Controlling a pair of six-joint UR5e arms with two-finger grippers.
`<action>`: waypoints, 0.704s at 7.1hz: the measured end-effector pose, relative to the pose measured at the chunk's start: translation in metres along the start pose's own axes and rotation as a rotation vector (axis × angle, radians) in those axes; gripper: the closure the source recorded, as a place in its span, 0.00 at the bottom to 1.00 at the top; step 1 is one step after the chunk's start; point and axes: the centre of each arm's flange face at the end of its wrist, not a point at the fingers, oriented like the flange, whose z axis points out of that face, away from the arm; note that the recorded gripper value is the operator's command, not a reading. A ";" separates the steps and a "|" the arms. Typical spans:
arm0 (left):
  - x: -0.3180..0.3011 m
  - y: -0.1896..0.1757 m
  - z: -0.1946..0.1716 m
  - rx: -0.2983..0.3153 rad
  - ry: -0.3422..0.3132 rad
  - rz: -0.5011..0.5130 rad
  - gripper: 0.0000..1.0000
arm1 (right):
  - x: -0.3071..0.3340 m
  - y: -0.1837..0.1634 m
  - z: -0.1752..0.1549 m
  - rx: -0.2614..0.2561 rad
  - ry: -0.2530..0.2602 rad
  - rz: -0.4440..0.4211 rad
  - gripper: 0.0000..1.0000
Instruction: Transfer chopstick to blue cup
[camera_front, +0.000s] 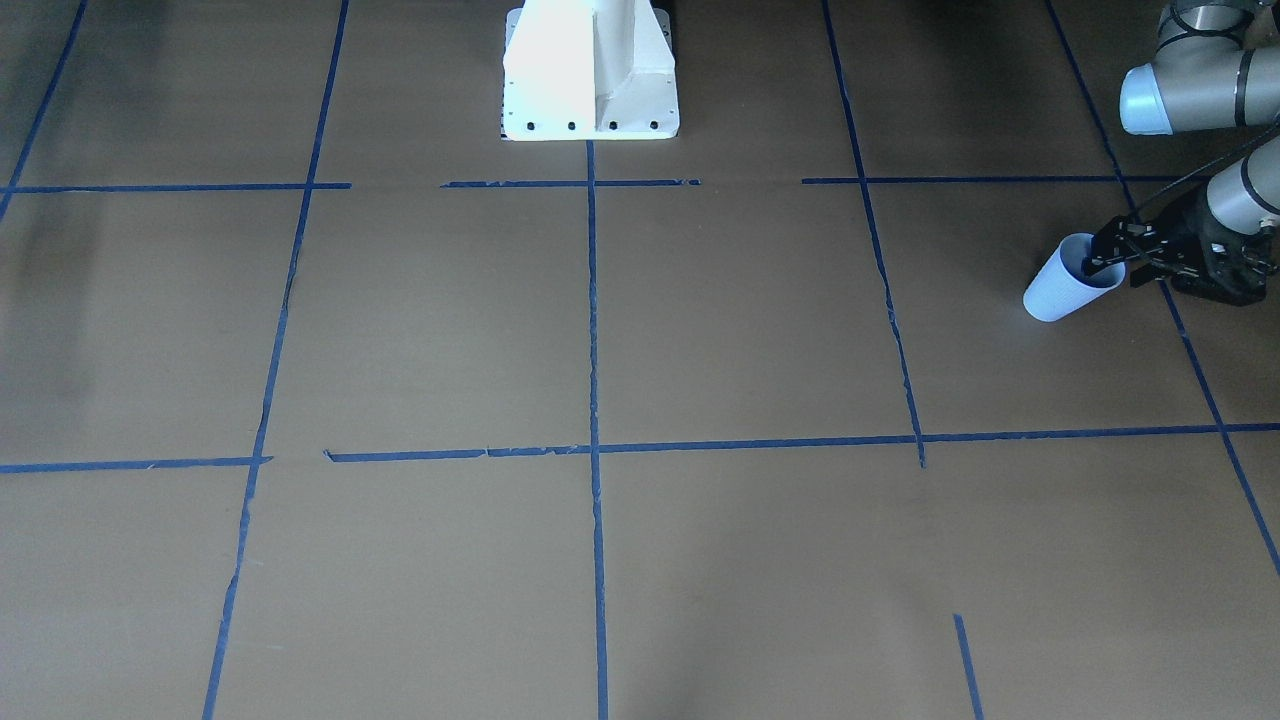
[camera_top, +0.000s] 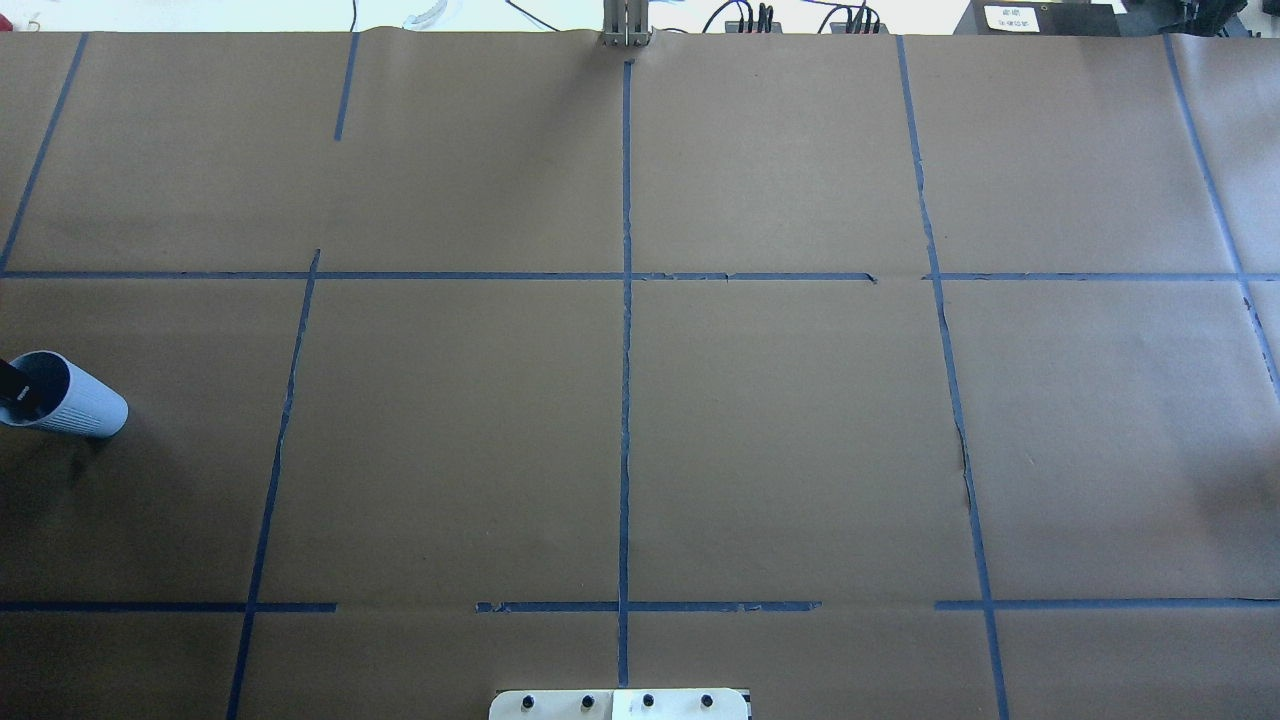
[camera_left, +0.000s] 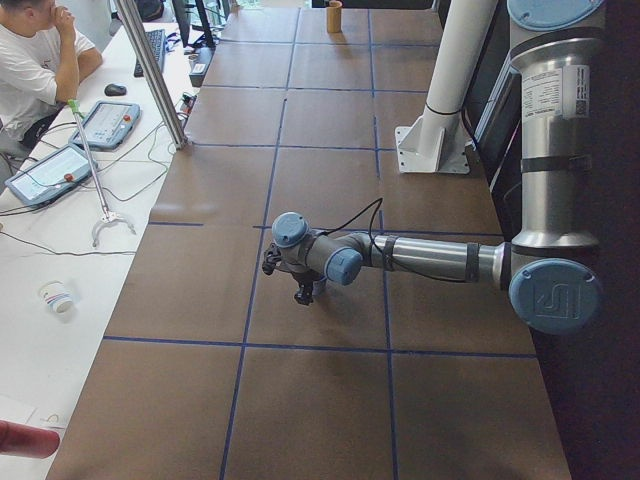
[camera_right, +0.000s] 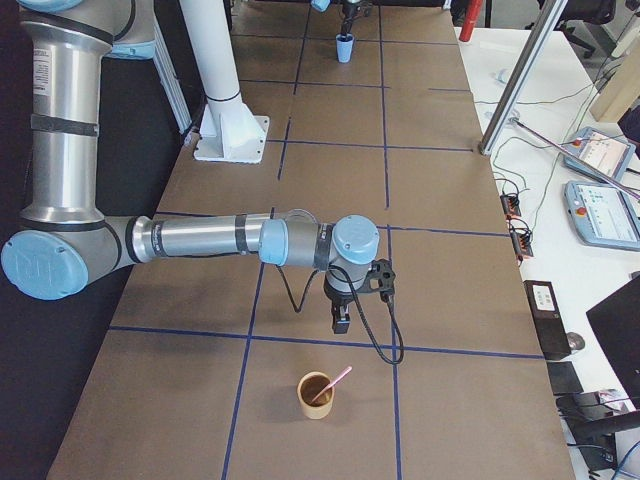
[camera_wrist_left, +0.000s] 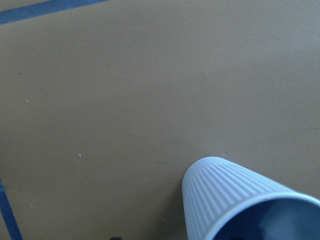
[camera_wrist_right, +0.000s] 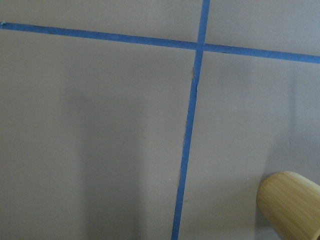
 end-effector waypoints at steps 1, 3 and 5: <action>0.003 -0.002 -0.001 0.003 0.005 -0.012 1.00 | 0.000 -0.001 0.000 0.000 0.000 -0.001 0.00; 0.042 -0.033 -0.025 0.052 0.051 -0.122 1.00 | -0.001 -0.003 0.000 0.000 0.000 -0.003 0.00; 0.137 -0.071 -0.077 0.113 0.167 -0.257 1.00 | -0.004 -0.006 -0.002 0.008 0.002 -0.011 0.00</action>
